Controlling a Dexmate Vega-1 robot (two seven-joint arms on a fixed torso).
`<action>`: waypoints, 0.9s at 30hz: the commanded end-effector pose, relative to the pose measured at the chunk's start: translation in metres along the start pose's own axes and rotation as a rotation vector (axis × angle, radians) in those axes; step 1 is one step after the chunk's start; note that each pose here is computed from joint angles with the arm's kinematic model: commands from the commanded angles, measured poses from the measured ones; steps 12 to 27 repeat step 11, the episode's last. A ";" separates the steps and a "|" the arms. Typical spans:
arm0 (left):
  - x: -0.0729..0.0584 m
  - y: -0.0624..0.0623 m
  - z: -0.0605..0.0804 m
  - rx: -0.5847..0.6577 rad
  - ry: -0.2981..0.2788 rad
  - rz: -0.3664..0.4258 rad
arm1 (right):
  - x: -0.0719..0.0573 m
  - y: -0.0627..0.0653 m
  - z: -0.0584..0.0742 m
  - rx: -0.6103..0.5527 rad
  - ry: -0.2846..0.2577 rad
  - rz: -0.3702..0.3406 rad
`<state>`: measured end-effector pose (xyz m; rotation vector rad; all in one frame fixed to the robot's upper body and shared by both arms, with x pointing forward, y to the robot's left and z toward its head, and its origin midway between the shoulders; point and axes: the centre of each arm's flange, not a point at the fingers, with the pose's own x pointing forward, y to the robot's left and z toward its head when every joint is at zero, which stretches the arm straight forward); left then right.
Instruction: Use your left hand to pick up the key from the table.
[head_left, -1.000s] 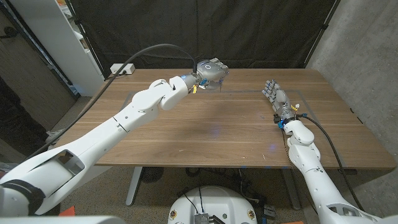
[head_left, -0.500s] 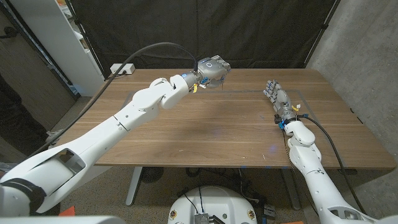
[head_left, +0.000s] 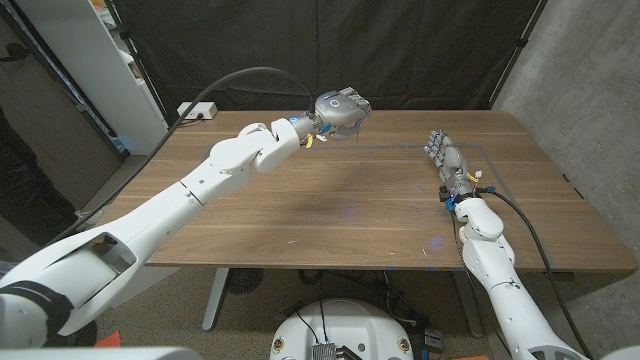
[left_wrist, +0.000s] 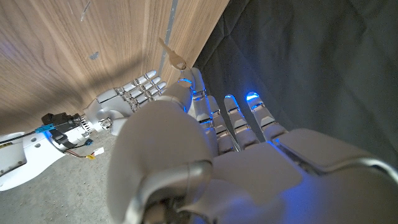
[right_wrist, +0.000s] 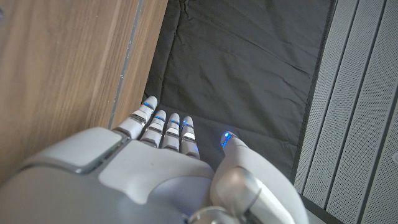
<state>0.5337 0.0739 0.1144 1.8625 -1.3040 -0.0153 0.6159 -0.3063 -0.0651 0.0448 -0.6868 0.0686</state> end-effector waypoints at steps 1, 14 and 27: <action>-0.001 -0.009 -0.014 -0.011 -0.040 0.018 | -0.021 0.011 0.000 -0.032 0.007 -0.069; 0.001 -0.019 -0.017 -0.021 -0.047 0.008 | -0.025 0.012 -0.006 -0.029 0.024 -0.087; 0.001 -0.019 -0.017 -0.021 -0.047 0.008 | -0.025 0.012 -0.006 -0.029 0.024 -0.087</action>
